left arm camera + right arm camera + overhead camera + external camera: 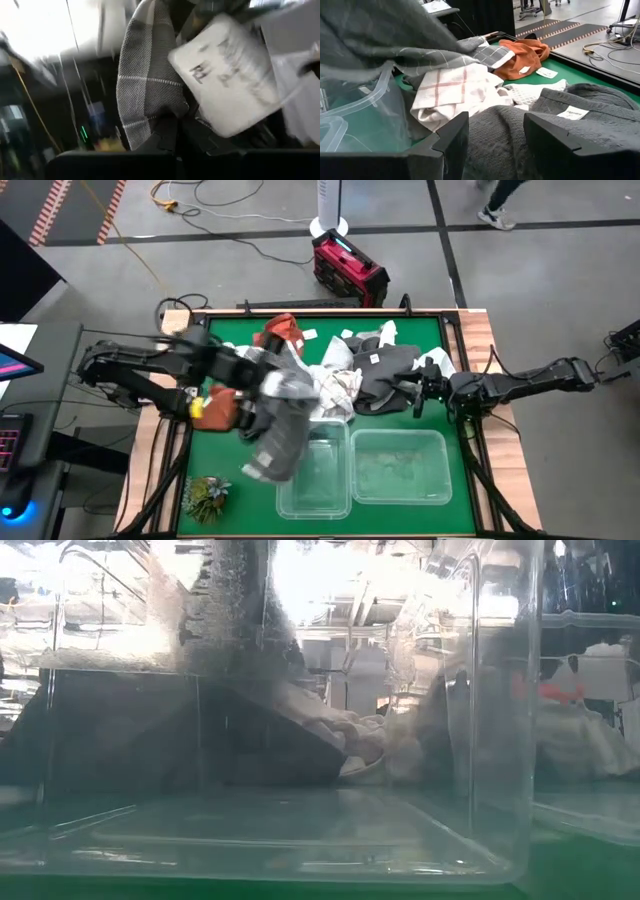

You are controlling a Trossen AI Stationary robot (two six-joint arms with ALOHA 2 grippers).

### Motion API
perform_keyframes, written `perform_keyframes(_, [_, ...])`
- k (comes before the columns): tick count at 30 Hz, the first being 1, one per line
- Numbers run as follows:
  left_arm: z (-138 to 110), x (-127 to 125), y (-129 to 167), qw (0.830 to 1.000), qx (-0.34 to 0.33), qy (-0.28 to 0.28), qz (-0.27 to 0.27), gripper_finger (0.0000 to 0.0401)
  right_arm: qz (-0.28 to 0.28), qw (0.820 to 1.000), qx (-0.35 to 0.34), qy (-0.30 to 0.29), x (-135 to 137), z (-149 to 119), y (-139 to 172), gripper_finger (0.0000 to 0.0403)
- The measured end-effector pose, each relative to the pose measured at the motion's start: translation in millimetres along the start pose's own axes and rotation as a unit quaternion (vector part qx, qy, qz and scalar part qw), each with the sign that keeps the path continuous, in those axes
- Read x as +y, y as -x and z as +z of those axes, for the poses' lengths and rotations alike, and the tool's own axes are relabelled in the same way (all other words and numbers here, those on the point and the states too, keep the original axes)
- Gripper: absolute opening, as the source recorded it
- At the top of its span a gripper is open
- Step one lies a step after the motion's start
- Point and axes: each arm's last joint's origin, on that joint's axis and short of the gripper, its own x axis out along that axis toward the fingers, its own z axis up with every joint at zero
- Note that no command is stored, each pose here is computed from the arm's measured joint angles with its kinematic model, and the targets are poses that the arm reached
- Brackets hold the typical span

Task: Sort towels by color in basket
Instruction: Put the grey and white towel into the left transparent bin

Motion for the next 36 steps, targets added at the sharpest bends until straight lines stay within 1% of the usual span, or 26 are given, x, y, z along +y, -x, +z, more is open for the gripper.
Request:
perform_keyframes(3, [-15,-5,-10,0.997,0.045,0.054,-0.018,0.0006,0.000,1.000,0.000,0.000,0,0,0,0.0219])
perform_keyframes(5, [-25,-9,-15,0.994,0.081,0.074,-0.031,0.0006,-0.001,1.000,0.001,0.001,0,0,0,0.0219])
perform_keyframes(8, [-52,-18,-19,0.979,0.167,0.103,-0.051,0.0006,-0.002,1.000,0.007,0.003,-1,-1,0,0.0219])
perform_keyframes(9, [-63,-21,-20,0.971,0.201,0.114,-0.058,0.0006,-0.003,1.000,0.008,0.003,-1,-2,0,0.0219])
perform_keyframes(12, [-95,-31,-19,0.939,0.302,0.145,-0.078,0.0006,-0.004,1.000,0.013,-0.002,-1,-3,0,0.0219])
perform_keyframes(15, [-120,-41,-17,0.908,0.376,0.164,-0.086,0.0006,-0.005,1.000,0.016,-0.007,-1,-3,0,0.0219])
perform_keyframes(19, [-147,-51,-15,0.871,0.453,0.173,-0.078,0.0006,-0.008,1.000,0.015,-0.008,-2,-3,0,0.0219])
perform_keyframes(24, [-175,-58,-10,0.827,0.521,0.197,-0.082,0.0006,-0.022,1.000,0.009,-0.014,-5,2,-1,0.0219])
perform_keyframes(27, [-188,-65,-10,0.810,0.551,0.188,-0.074,0.0006,-0.029,0.999,-0.005,-0.021,-6,11,-1,0.0219])
perform_keyframes(30, [-199,-73,-10,0.796,0.579,0.159,-0.074,0.0006,-0.033,0.999,-0.021,-0.019,-6,23,0,0.0219])
perform_keyframes(31, [-201,-76,-11,0.788,0.593,0.147,-0.077,0.0006,-0.033,0.999,-0.027,-0.018,-5,27,1,0.0219])
perform_keyframes(36, [-195,-88,-32,0.749,0.656,0.068,-0.065,0.0006,-0.032,0.998,-0.047,-0.025,-4,41,3,0.0219])
